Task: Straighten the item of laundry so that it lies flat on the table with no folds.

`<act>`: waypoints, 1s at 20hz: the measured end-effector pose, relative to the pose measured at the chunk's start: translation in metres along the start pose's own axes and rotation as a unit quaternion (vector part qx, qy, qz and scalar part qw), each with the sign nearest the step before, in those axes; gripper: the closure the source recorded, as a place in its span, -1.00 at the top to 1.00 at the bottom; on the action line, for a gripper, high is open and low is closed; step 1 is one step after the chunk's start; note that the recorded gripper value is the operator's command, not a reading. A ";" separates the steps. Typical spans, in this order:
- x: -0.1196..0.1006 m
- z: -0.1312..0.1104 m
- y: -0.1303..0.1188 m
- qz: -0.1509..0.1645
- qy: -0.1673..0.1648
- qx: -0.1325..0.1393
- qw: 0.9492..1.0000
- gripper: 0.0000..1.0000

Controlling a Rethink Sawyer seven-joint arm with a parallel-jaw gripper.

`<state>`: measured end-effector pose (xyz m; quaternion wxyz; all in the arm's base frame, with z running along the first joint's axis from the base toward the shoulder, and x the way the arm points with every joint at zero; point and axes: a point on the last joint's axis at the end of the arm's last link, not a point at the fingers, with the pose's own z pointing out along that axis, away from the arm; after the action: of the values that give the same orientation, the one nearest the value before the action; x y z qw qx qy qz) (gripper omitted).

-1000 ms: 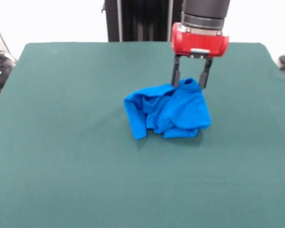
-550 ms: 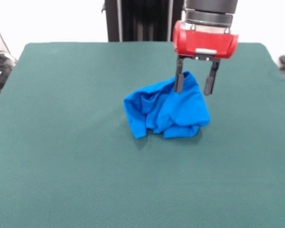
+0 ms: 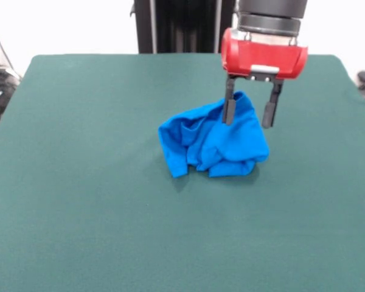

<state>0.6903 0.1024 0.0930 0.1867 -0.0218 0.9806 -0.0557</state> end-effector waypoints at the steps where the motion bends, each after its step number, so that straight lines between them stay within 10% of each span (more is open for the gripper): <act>1: -0.001 0.007 -0.004 0.002 0.001 0.001 1.000 1.00; 20: 0.044 0.100 -0.065 0.043 0.060 0.013 0.997 1.00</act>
<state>0.6876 0.0252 -0.0077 0.1301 0.0259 0.9893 -0.0614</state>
